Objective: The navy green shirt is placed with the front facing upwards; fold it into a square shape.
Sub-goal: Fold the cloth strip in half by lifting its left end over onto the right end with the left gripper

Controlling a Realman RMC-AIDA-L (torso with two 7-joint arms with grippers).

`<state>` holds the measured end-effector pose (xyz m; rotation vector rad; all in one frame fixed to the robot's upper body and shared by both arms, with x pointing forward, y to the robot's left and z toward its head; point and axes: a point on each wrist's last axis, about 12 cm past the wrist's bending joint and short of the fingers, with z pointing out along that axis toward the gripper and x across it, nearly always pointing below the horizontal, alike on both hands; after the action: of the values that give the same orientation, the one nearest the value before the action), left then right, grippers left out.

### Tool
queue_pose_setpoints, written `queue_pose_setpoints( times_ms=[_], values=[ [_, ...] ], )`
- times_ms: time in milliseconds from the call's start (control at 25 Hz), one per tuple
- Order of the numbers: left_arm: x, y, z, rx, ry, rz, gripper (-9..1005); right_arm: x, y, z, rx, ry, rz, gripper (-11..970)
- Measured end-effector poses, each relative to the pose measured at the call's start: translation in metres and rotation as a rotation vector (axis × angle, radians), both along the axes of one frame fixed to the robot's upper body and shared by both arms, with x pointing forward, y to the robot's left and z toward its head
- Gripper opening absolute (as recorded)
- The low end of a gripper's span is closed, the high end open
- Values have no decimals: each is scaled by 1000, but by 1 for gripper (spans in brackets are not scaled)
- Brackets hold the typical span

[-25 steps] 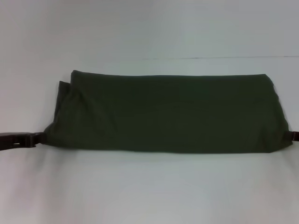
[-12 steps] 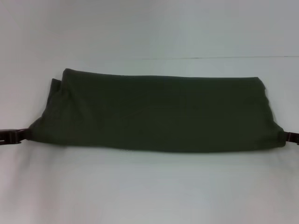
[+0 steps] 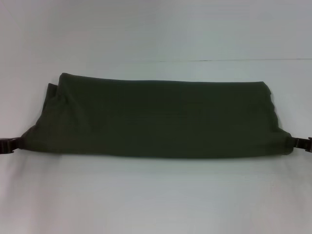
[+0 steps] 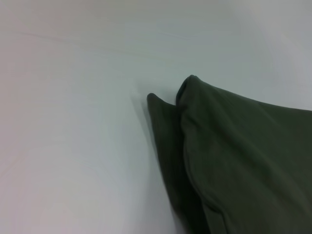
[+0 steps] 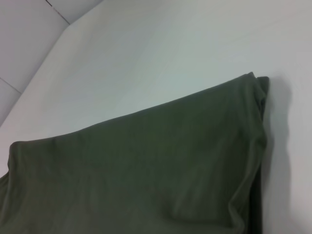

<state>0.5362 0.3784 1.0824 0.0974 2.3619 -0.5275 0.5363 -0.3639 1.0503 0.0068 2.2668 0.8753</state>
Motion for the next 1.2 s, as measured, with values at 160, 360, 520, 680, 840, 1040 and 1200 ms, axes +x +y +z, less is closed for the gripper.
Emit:
queue_pose_setpoints(
  times_ms=[160,360,520,680,840,1040,1200],
  values=[
    [-1,-1,0,-7,3,-13,1,1,3,0,4,-2,5,104],
    [-3,-6,4,-40,18,-55,40,2,5,5,29,-22,23,119],
    [-5,-5,8,-61,12,-58,93,1,-1,16,42,-68,45,131],
    [-10,8,12,-81,-9,14,146,-2,-14,26,44,-128,1,143],
    [-20,15,13,-142,-6,46,270,-4,-23,36,51,-182,-24,335],
    [-28,8,14,-226,36,6,450,-2,-19,47,70,-233,27,542],
    [-27,0,15,-281,78,-21,614,8,-10,52,73,-248,52,668]
  ],
)
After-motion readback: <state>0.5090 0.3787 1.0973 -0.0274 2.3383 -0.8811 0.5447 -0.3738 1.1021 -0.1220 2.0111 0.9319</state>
